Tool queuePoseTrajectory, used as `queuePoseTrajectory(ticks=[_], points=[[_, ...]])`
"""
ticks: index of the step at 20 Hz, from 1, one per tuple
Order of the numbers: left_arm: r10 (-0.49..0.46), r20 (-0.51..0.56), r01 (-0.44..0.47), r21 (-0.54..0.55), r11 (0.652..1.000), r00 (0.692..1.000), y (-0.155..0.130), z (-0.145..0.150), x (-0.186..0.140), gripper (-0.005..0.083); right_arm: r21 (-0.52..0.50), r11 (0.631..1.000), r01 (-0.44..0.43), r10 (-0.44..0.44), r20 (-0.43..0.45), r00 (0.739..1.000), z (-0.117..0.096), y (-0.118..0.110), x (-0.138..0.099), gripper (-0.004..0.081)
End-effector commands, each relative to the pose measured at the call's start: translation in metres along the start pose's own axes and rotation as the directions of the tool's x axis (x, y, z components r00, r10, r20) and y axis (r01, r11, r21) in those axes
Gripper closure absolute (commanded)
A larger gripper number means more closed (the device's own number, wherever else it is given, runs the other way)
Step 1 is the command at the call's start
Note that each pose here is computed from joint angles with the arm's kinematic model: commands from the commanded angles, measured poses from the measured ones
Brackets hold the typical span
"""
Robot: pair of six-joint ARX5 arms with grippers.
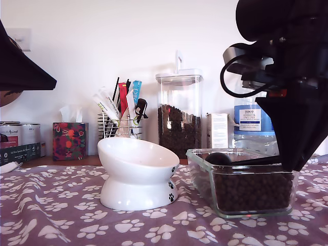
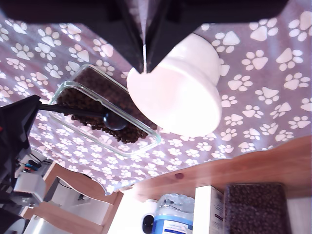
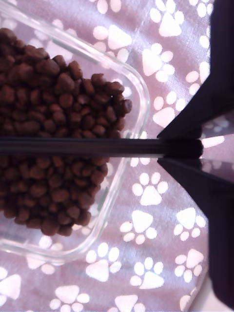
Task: Measure one spoon of cat food and pour it into the food bowl
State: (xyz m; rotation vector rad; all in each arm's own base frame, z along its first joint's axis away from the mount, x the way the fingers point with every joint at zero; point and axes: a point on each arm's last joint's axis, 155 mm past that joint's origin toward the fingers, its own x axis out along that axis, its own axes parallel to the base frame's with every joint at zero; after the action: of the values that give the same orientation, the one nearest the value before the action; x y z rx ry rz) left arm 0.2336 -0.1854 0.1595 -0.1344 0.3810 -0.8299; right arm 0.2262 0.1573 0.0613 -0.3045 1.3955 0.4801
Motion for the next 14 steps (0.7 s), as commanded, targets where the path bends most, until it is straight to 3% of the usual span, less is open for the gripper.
queuePoseTrajectory(ticks=[1,9,12,14], points=[[-0.021,0.008,0.021,0.002,1.0,1.0,-0.004,0.003,0.0,0.0786,-0.01,1.0,-0.005,0.005,0.059,0.998,0.016,0.003,-0.016,0.0781],[-0.096,0.05,0.099,-0.047,0.994,0.994,-0.019,0.015,-0.001,0.0786,0.022,1.0,0.002,-0.006,0.169,0.986,0.025,0.004,-0.07,0.0781],[-0.156,0.091,0.162,-0.065,0.985,0.984,-0.031,0.027,-0.003,0.0784,0.023,0.991,-0.134,0.124,0.265,0.956,0.03,0.028,-0.095,0.0781],[-0.179,0.135,0.191,-0.078,0.979,0.974,-0.035,0.039,-0.005,0.0781,-0.019,0.962,-0.272,0.262,0.34,0.903,0.04,0.054,-0.115,0.0781]])
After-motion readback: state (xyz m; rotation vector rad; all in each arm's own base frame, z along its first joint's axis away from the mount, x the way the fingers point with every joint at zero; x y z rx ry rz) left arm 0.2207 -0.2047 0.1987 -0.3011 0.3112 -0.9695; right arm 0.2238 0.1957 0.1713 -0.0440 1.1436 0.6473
